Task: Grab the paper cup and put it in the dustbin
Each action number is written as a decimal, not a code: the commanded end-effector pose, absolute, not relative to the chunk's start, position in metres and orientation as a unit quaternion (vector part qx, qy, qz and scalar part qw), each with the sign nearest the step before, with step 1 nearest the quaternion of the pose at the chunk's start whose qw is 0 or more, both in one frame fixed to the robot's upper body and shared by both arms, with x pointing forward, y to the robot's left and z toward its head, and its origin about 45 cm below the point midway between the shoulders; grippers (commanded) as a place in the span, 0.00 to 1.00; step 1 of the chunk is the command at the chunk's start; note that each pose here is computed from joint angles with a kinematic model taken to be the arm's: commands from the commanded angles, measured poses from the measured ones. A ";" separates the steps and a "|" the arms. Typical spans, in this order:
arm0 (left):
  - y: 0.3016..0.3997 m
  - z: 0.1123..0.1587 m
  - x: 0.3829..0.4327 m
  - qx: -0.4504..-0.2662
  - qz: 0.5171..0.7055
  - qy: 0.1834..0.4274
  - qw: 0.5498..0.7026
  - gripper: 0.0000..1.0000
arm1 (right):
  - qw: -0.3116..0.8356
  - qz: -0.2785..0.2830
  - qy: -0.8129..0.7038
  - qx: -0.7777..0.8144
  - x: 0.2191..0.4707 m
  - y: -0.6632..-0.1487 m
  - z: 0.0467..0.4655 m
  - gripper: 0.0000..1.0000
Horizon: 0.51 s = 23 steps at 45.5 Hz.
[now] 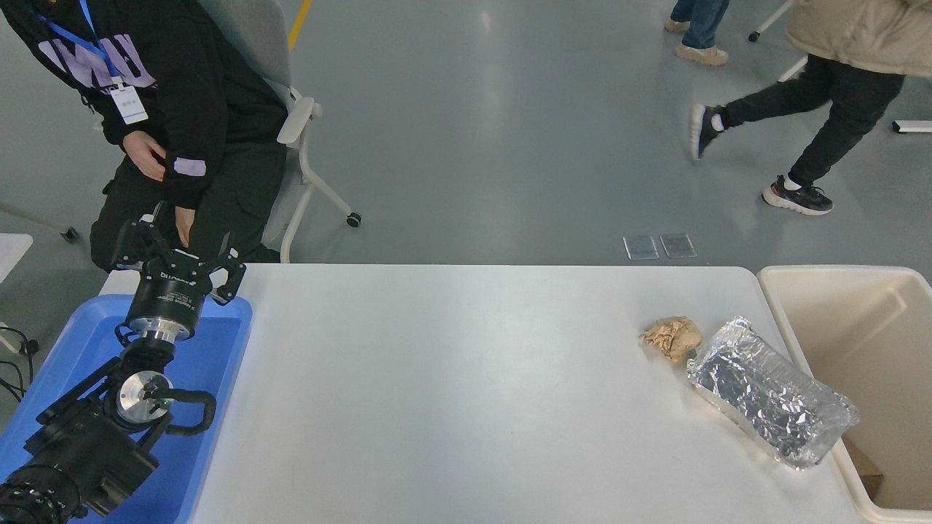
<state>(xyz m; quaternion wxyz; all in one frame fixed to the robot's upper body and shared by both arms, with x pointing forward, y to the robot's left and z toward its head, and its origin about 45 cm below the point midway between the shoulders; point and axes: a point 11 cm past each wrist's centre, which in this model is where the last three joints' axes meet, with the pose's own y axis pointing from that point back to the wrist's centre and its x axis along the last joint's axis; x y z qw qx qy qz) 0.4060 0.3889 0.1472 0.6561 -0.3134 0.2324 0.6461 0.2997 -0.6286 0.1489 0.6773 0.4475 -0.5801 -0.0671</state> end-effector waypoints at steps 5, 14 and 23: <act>0.3892 0.1469 0.4059 -0.313 0.646 0.232 0.656 0.99 | 0.688 -0.062 -0.582 0.429 0.294 -0.624 0.131 0.00; 0.3888 0.1472 0.4060 -0.313 0.646 0.232 0.656 0.99 | 0.688 -0.064 -0.582 0.428 0.292 -0.624 0.129 0.00; 0.3888 0.1472 0.4060 -0.313 0.646 0.232 0.656 0.99 | 0.686 -0.032 -0.608 0.399 0.296 -0.628 0.136 0.82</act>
